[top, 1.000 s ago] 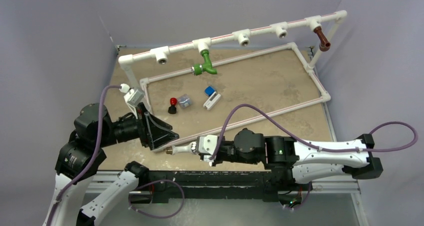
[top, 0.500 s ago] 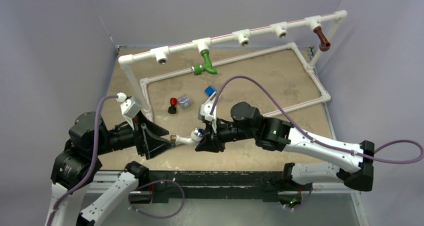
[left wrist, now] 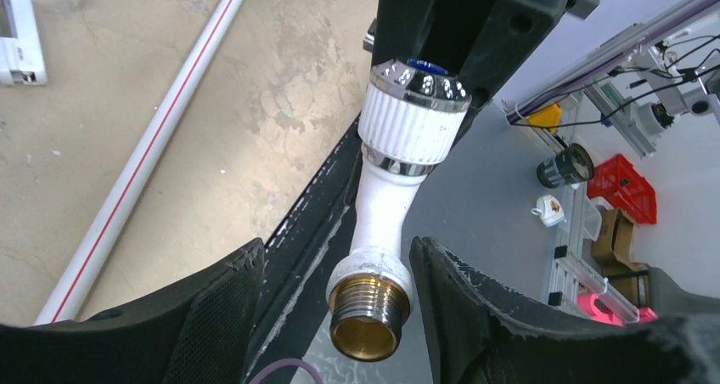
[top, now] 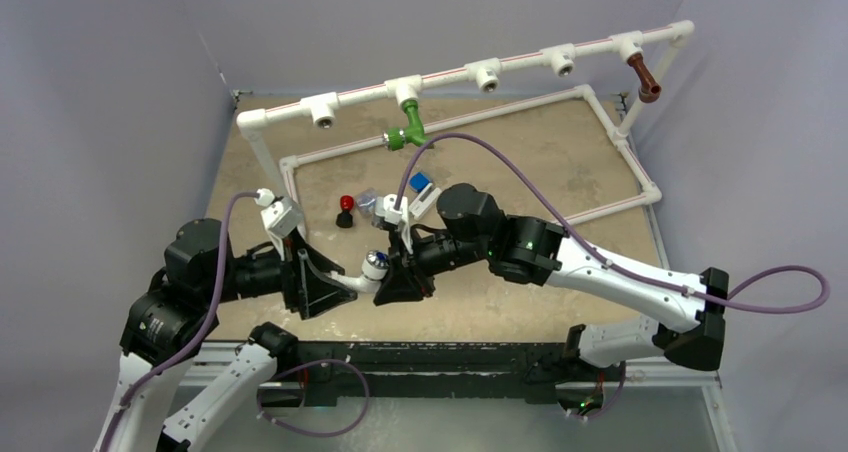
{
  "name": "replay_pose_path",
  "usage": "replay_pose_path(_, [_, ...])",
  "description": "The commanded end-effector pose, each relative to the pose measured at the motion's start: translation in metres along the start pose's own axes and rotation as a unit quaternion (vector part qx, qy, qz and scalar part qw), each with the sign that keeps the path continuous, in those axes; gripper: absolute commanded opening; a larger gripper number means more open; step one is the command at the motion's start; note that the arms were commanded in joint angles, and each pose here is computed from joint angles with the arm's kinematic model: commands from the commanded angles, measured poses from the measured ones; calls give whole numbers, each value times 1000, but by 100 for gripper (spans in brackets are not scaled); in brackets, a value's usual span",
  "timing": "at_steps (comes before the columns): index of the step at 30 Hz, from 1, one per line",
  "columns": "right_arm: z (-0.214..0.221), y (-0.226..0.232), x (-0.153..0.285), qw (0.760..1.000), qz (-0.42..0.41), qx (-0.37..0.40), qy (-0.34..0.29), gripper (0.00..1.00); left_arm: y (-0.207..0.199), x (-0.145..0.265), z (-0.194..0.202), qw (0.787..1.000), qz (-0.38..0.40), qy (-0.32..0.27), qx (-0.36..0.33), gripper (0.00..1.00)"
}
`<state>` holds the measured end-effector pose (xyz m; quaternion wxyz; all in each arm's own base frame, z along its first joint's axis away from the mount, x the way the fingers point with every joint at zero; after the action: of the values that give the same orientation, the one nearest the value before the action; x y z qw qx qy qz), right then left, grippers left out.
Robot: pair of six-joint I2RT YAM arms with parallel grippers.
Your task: Install the water faucets
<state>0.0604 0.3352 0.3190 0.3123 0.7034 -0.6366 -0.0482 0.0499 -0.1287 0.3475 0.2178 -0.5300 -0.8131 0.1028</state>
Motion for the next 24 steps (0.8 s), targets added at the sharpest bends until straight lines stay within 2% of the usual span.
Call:
replay_pose_path(1, [-22, 12, 4, 1000, -16, -1, -8, 0, -2, -4, 2, 999, 32, 6, -15, 63])
replay_pose_path(11, [-17, 3, -4, 999, -8, -5, 44, 0, -6, -4, 1, 999, 47, 14, -16, 56])
replay_pose_path(18, [-21, 2, -3, 999, 5, -10, 52, 0, -3, -6, 6, 998, 45, 32, -4, 42])
replay_pose_path(24, [-15, 1, 1, 998, 16, -16, 63, 0, -6, -6, 6, 998, 58, 36, -5, 35])
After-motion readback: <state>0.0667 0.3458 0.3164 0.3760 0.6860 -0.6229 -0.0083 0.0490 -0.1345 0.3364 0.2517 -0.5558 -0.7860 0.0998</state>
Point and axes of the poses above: each gripper's point midway between its finger pads, its own x axis back along the fingers, its own y axis along the line the jaws close on, z = x × y, the point moved 5 cm from there along x, back along the fingers, and after that the axes turned 8 degrees about -x, right-handed, at the moved point
